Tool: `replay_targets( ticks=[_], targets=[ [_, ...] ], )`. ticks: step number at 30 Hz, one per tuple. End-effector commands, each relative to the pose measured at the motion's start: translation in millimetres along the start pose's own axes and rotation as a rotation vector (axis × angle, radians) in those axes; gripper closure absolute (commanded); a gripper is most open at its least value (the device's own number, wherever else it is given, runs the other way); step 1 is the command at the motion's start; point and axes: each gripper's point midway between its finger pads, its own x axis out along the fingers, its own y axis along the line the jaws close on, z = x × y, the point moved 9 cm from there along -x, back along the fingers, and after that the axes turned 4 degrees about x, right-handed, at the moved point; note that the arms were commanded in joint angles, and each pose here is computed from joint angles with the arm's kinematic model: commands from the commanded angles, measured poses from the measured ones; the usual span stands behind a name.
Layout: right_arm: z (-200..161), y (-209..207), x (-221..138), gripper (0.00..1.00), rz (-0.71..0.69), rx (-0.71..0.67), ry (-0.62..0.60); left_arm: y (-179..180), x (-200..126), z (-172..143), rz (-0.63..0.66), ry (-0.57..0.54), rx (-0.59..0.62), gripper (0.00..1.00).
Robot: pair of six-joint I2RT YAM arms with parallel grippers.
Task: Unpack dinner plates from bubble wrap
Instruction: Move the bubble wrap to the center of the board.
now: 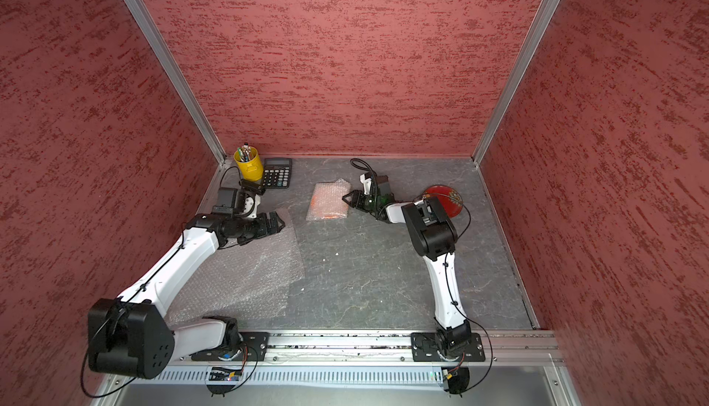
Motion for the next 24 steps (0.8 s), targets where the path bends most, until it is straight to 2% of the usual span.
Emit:
replay_targets(
  ticks=[1,10,18,24],
  targets=[
    [-1.8,-3.3,9.1,0.48,0.015,0.039,0.03,-6.3,-5.9,2.7,-0.056,-0.05,0.0,0.03],
    [-13.6,-11.2,13.9,0.61,0.041,0.056,0.082,-9.3,-2.4,-1.8,-0.114,-0.04,-0.004,0.05],
    [-21.8,-15.9,-7.2,0.79,0.029,0.042,0.083,-11.7,4.5,-8.2,-0.161,-0.016,0.0,0.08],
    [-30.0,-19.7,-27.8,0.84,0.017,0.034,0.082,-17.4,12.1,-10.9,-0.182,0.017,0.017,0.1]
  ],
)
